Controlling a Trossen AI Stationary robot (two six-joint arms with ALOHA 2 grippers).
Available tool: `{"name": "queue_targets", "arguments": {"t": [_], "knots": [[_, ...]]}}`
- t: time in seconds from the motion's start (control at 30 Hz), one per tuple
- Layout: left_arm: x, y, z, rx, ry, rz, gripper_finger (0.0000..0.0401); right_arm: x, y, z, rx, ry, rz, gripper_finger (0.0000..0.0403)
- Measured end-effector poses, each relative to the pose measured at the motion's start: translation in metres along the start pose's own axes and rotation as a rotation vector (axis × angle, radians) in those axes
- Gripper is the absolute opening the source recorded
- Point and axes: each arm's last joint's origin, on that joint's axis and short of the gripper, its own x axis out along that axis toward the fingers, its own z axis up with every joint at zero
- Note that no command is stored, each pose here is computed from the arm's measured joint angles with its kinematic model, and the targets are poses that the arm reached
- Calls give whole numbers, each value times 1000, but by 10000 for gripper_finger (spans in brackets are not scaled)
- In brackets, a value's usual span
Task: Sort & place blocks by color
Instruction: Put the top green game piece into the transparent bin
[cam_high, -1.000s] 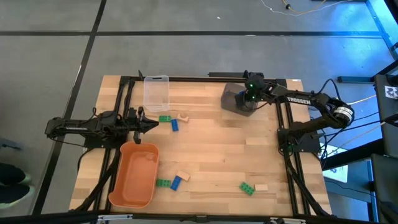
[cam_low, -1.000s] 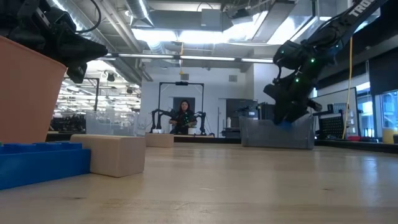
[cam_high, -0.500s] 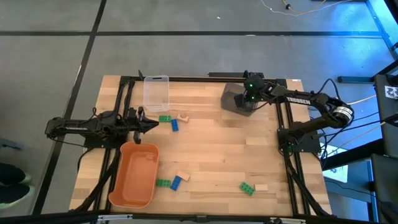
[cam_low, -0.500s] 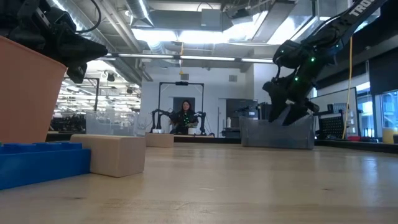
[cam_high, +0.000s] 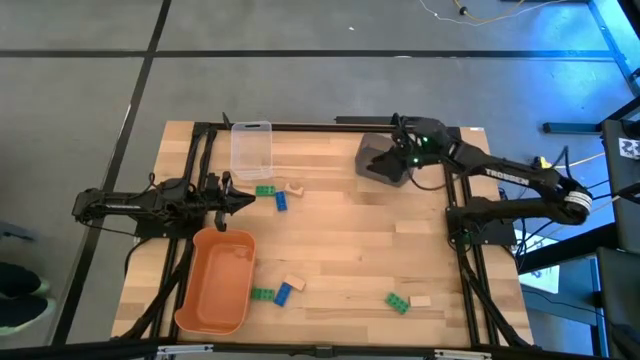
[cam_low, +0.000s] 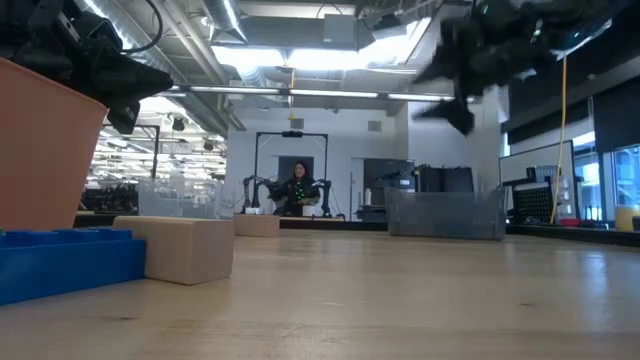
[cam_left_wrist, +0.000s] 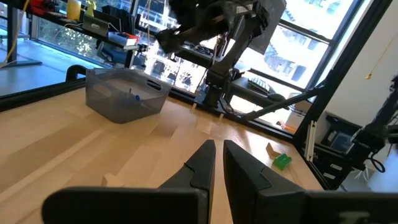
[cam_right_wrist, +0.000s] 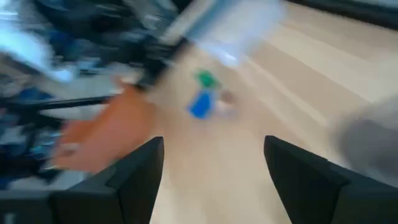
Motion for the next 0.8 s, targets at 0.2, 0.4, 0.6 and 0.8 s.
{"name": "queue_targets", "arguments": {"t": [0.2,0.4,0.6,0.8], "knots": [[0,0,0,0,0,0,25,5,52,3,-89,-139,267,277],[0,0,0,0,0,0,25,8,81,-3,-189,-240,339,277],[0,0,1,27,-13,22,25,9,91,-8,-191,-250,377,277],[0,1,3,16,-40,48,25,7,95,-4,-150,-343,348,277]]}}
